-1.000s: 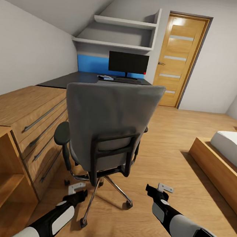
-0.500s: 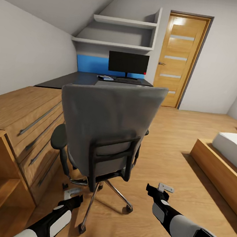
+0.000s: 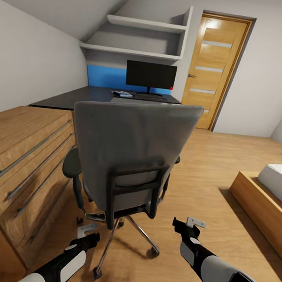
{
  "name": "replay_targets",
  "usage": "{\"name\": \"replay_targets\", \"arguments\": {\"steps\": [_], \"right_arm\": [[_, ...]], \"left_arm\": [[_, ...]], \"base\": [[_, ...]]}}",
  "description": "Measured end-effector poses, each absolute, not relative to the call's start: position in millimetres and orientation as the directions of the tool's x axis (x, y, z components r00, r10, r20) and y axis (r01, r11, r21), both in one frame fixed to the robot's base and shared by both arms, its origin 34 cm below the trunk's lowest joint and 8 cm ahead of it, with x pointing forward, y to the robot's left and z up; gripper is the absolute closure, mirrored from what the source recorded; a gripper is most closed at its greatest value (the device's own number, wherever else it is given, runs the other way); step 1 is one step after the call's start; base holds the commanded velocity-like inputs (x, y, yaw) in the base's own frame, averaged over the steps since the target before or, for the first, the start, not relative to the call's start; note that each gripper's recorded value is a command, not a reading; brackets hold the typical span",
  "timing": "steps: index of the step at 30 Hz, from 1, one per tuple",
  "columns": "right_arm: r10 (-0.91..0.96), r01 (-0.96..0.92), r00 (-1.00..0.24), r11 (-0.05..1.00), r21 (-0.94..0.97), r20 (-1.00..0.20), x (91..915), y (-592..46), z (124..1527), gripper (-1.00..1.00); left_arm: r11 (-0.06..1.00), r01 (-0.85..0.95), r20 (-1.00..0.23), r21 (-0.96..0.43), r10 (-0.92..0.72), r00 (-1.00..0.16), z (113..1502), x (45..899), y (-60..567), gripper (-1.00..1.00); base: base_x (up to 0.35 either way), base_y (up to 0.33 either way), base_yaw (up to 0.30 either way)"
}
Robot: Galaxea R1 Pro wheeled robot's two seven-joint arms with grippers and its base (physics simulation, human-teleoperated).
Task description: In the bedroom, organize the workspace by keeping the computer under the desk, ensuring the monitor is on the desk, placing the keyboard on the desk next to the monitor, placing the mouse on the desk next to the keyboard, moving the folder from the swivel chair onto the desk next to the mouse, stacking the notebook on top of the folder with the pen on top of the notebook, and positioning the swivel chair next to the desk.
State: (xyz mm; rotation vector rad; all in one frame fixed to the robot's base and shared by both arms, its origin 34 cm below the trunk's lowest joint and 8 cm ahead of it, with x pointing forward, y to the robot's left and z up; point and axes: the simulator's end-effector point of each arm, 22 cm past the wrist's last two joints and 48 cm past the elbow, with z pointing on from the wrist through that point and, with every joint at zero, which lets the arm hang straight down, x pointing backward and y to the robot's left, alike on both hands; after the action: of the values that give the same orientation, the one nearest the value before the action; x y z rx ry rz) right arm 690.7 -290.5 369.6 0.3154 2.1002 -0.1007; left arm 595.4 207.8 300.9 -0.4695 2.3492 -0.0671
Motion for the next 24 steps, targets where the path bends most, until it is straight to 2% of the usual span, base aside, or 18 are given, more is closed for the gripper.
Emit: {"name": "replay_targets", "arguments": {"steps": [17, 24], "right_arm": [[0.183, 0.264, -0.477, 0.963, 0.059, -0.86, 693.3, -291.2, 381.3, -1.0], [0.183, 0.267, -0.45, 0.962, 0.064, -0.874, 696.1, -292.9, 387.3, -1.0]], "left_arm": [[0.937, -0.301, -0.674, -0.177, -0.338, -0.657, 312.0, 600.6, 207.5, -1.0], [0.935, -0.306, -0.67, -0.181, -0.345, -0.657, 311.4, 599.7, 207.6, -1.0]], "base": [[0.321, 0.0, -0.17], [0.235, 0.0, -0.03]]}}
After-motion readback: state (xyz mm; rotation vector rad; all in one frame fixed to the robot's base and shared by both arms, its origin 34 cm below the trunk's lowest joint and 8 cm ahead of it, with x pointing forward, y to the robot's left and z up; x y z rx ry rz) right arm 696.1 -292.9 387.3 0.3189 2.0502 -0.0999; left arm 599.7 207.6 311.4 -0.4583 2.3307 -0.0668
